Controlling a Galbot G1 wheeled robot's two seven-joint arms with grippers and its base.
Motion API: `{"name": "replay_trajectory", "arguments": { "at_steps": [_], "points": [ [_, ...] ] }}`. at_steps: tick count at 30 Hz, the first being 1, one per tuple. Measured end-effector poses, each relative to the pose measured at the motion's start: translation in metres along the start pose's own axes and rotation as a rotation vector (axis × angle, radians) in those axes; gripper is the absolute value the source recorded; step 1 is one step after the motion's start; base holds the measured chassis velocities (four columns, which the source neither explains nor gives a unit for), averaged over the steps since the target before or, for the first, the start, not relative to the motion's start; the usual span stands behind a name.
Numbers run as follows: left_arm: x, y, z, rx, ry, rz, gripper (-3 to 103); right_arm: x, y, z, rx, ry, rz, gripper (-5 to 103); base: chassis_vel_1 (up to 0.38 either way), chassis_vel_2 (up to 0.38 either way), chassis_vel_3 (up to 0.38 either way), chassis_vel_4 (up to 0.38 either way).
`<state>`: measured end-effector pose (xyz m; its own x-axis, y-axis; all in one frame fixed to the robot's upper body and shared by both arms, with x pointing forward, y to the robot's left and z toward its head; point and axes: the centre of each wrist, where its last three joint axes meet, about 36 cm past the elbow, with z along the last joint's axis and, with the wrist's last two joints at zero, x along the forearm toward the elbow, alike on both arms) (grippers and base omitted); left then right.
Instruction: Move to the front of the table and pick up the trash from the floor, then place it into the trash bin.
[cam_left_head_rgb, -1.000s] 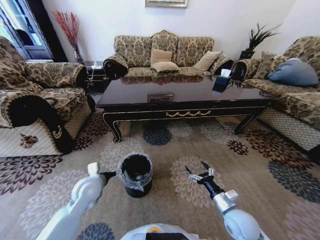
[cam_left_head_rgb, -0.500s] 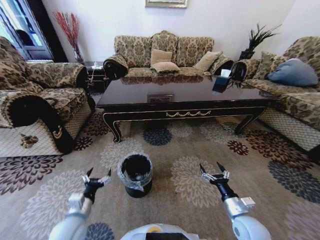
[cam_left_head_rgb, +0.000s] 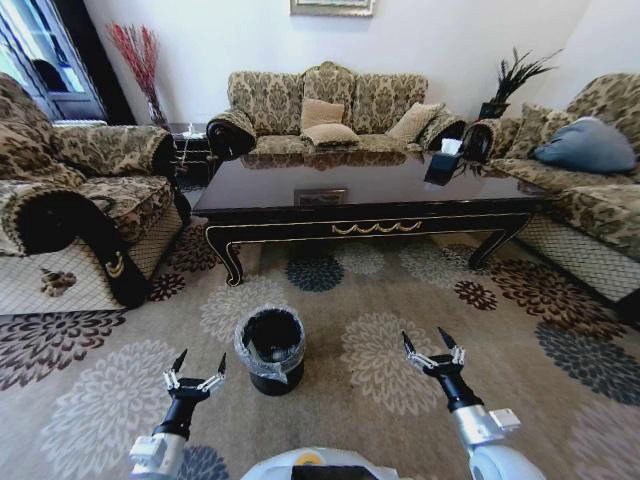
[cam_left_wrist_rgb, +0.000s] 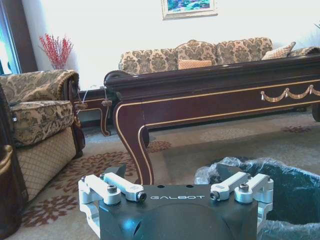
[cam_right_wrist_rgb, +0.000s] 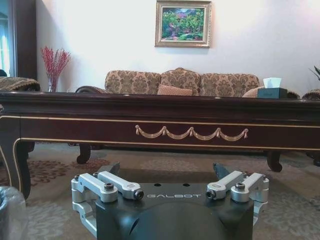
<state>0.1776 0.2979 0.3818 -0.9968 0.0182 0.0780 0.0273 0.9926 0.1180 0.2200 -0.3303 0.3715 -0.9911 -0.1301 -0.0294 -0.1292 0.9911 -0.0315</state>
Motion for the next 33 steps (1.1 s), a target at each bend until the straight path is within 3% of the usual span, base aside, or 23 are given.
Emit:
{"name": "replay_trajectory", "arguments": {
  "at_steps": [7, 33],
  "points": [
    [0.0052, -0.0012, 0.0040, 0.024, 0.006, 0.006, 100, 0.0013, 0.0012, 0.0029, -0.003, 0.001, -0.022, 100, 0.000, 0.000, 0.000, 0.000],
    [0.0041, -0.0016, 0.0036, 0.029, 0.009, 0.007, 100, 0.0011, 0.0008, 0.0019, -0.005, 0.002, -0.029, 100, 0.002, -0.003, -0.001, 0.003]
  ]
}}
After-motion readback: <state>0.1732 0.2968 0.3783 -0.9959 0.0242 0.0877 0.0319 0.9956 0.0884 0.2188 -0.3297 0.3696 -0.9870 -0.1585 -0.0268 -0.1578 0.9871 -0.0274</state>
